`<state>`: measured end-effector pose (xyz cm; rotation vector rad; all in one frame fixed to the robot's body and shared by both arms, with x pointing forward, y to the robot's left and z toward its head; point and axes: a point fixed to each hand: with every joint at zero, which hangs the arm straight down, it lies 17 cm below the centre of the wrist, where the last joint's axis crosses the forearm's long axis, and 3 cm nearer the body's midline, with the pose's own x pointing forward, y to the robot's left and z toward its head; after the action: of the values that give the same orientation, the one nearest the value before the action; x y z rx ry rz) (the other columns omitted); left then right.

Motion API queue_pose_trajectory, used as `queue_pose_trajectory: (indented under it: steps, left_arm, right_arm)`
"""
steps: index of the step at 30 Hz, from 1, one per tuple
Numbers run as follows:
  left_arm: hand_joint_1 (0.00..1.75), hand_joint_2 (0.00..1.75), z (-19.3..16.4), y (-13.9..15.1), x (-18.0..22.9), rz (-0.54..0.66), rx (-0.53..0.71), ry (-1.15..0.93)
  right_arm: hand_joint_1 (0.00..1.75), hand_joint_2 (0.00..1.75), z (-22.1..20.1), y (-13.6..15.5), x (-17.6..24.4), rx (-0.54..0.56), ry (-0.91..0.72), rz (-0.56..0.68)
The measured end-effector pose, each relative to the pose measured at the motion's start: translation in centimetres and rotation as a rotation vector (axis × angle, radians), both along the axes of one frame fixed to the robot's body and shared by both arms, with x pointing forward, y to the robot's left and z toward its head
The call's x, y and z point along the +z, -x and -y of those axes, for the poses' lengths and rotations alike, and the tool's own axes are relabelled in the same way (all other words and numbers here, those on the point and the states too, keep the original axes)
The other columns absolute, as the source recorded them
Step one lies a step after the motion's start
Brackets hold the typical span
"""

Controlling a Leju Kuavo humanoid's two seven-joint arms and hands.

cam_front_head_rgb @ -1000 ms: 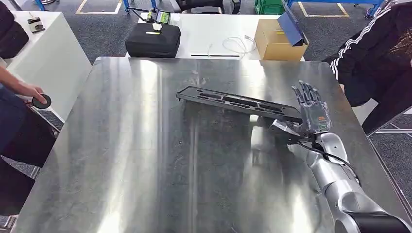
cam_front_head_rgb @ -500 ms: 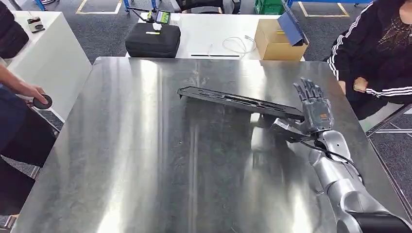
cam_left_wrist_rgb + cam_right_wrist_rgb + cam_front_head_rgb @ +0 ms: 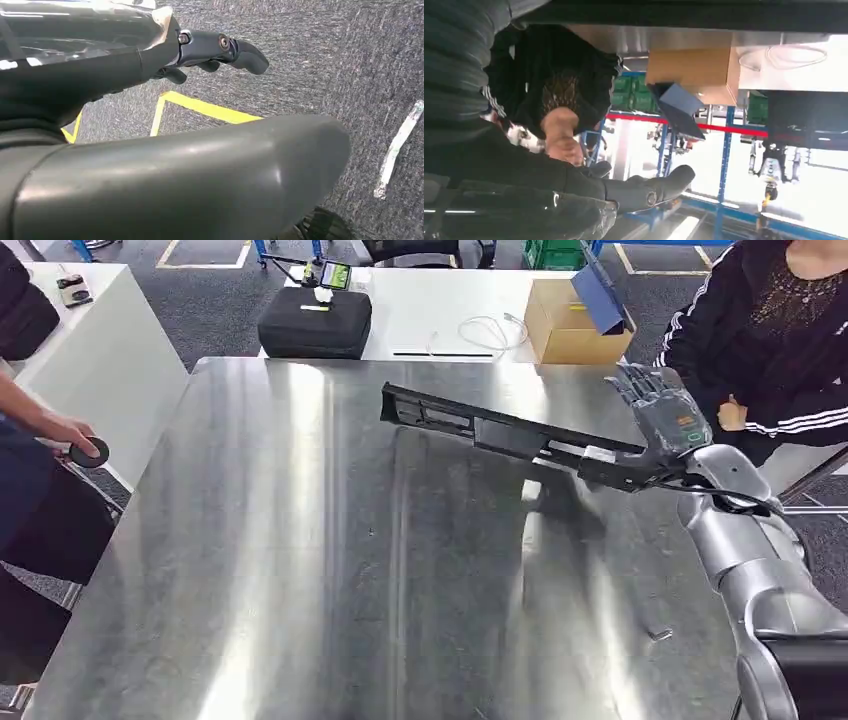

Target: Take the parts from the cabinet and place them on the table.

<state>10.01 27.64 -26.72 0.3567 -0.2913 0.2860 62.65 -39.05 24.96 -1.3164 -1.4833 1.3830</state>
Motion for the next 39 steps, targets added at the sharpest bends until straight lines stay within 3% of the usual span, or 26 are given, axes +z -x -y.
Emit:
queue_pose_trajectory:
  steps: [9,21,24,31,32,37,39]
  left_arm:
    - [0.00,0.00,0.0,-0.1,0.0,0.005,-0.001,0.002]
    - [0.00,0.00,0.1,0.0,0.0,0.005,-0.003,0.003]
    - [0.00,0.00,0.1,-0.1,0.0,0.005,-0.003,0.003]
    - [0.00,0.00,0.1,-0.1,0.0,0.007,-0.003,0.003]
    - [0.00,0.00,0.1,-0.1,0.0,0.007,-0.004,0.003]
    - [0.00,0.00,0.1,0.1,0.0,-0.003,0.004,0.004]
    - [0.00,0.00,0.1,0.2,-0.1,-0.011,0.010,0.002]
  right_arm:
    - [0.00,1.75,0.2,-0.4,1.0,0.034,-0.059,-0.140]
    - [0.00,1.75,-0.3,1.0,6.1,0.145,-0.244,-0.143]
    - [0.00,1.75,-1.7,1.8,7.3,0.219,-0.367,-0.132]
    - [0.00,1.75,-2.8,2.7,7.6,0.273,-0.404,-0.133]
    - [0.00,1.75,-3.4,3.1,7.6,0.314,-0.474,-0.152]
    - [0.00,1.75,-8.0,8.4,9.7,0.657,-1.200,-0.253]
    - [0.00,1.75,-9.6,10.8,9.2,0.753,-1.367,-0.280]
